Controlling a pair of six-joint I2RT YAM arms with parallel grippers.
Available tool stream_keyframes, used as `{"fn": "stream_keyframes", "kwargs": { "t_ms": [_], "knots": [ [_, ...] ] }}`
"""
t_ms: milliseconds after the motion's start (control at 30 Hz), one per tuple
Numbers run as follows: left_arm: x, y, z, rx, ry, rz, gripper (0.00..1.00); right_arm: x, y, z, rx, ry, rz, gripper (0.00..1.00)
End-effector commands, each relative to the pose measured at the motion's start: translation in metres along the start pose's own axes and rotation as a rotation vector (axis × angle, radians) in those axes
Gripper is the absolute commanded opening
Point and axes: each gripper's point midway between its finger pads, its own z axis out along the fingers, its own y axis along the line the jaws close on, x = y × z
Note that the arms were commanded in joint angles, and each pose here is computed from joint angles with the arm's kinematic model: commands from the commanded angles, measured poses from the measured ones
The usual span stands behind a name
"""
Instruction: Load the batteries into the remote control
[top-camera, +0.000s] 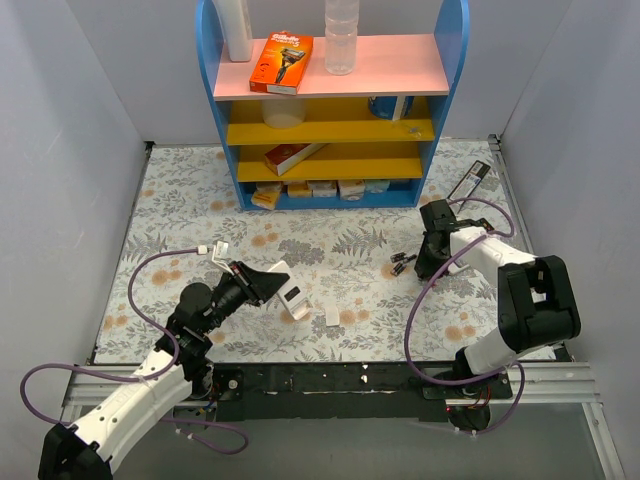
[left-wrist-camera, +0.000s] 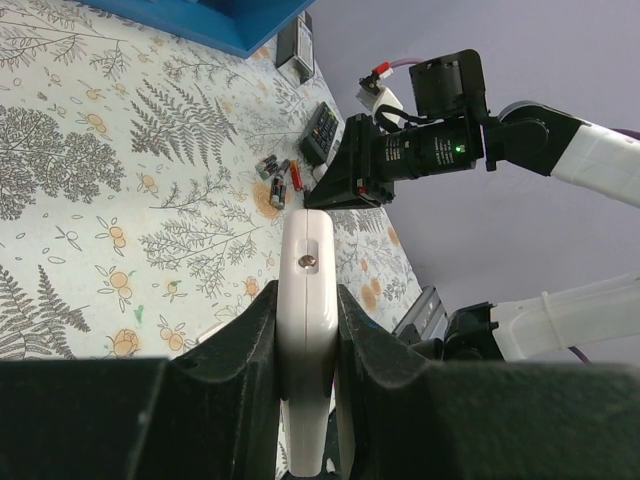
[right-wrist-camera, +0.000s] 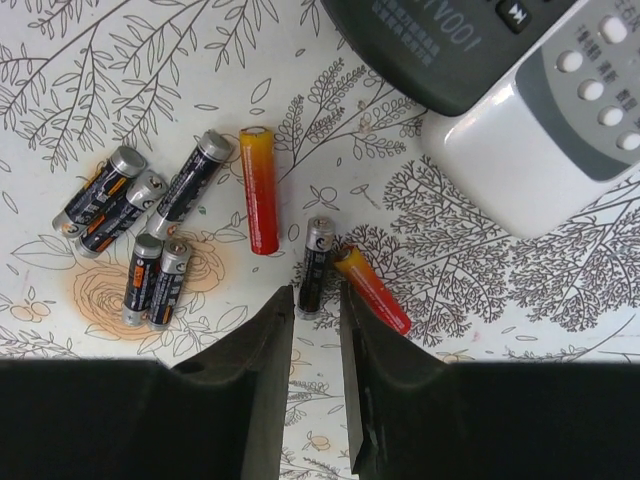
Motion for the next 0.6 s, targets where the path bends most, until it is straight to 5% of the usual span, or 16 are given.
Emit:
{"fn": "stream_keyframes", "kwargs": {
  "t_ms": [0,567],
  "knots": [
    [-0.009,-0.004,0.002,0.010,-0.030,0.011,0.00,-0.020,0.010,-0.002,-0.028,-0.041,-0.006,0.32],
    [-0.008,-0.004,0.002,0.005,-0.026,0.011,0.00,-0.021,0.002,0.014,0.041,-0.026,-0.008,0.31]
  ]
}}
